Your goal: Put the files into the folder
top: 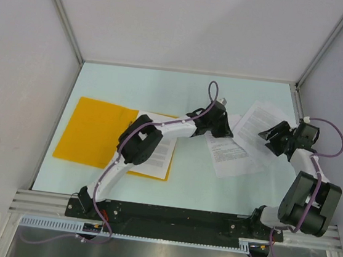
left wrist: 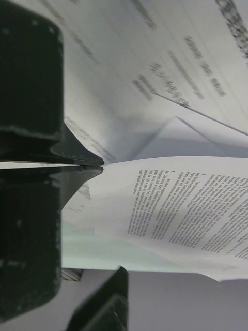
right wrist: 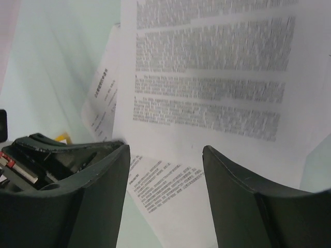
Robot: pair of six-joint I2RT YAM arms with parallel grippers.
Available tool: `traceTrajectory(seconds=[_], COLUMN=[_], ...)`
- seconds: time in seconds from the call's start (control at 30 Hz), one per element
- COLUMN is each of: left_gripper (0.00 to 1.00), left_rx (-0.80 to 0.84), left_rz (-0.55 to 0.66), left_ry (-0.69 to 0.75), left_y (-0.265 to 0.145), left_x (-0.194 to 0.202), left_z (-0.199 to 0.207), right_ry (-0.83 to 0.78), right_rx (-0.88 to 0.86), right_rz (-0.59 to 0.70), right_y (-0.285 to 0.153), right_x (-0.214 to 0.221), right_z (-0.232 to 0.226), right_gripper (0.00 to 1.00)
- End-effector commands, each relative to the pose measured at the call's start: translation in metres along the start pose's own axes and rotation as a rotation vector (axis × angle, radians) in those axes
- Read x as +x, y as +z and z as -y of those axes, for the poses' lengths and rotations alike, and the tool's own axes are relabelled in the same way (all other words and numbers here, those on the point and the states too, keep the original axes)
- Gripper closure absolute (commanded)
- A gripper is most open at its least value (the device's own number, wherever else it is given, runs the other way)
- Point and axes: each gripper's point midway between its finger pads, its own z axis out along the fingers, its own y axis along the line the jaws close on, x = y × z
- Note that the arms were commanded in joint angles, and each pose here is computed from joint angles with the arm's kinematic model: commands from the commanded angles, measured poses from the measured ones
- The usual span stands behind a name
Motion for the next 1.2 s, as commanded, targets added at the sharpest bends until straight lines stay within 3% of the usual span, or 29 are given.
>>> traceTrajectory(seconds=[0.0, 0.03, 0.23, 0.5, 0.63, 0.8, 0.97, 1.17], left_gripper=[1.00, 1.00, 1.00, 1.00, 1.00, 1.00, 1.00, 1.00], left_rx=[-0.010, 0.020, -0.051, -0.101, -0.148, -0.215, -0.270, -0.306], left_rz=[0.001, 0.000, -0.038, 0.050, 0.120, 0.177, 0.215, 0.246], left_ry=[0.135, 0.144, 0.089, 0.041, -0.023, -0.075, -0.145, -0.194], left_y=[-0.077, -0.101, -0.170, -0.256, -0.284, -0.311, -0.332, -0.349], left_x=[-0.019, -0.022, -0.009, -0.014, -0.024, -0.022, -0.013, -0.002], left_z=[0.025, 0.038, -0.019, -0.056, -0.079, -0.106, -0.139, -0.160], right_ry=[-0.102, -0.108, -0.201, -0.278, -0.305, -0.322, -0.331, -0.334], right_rx=[-0.033, -0.026, -0.055, -0.131, -0.199, -0.224, -0.246, -0.283], right_rz=[0.039, 0.029, -0.016, -0.113, -0.184, -0.304, -0.395, -0.453], right_y=[-0.023, -0.028, -0.037, -0.030, -0.022, -0.013, -0.010, -0.002], right_x=[-0.007, -0.002, 0.029, 0.091, 0.130, 0.179, 0.216, 0.244], right_z=[-0.025, -0.025, -0.050, -0.097, -0.121, -0.125, -0.122, -0.128], right_gripper=[0.37, 0.36, 0.35, 0.35, 0.32, 0.14, 0.05, 0.01])
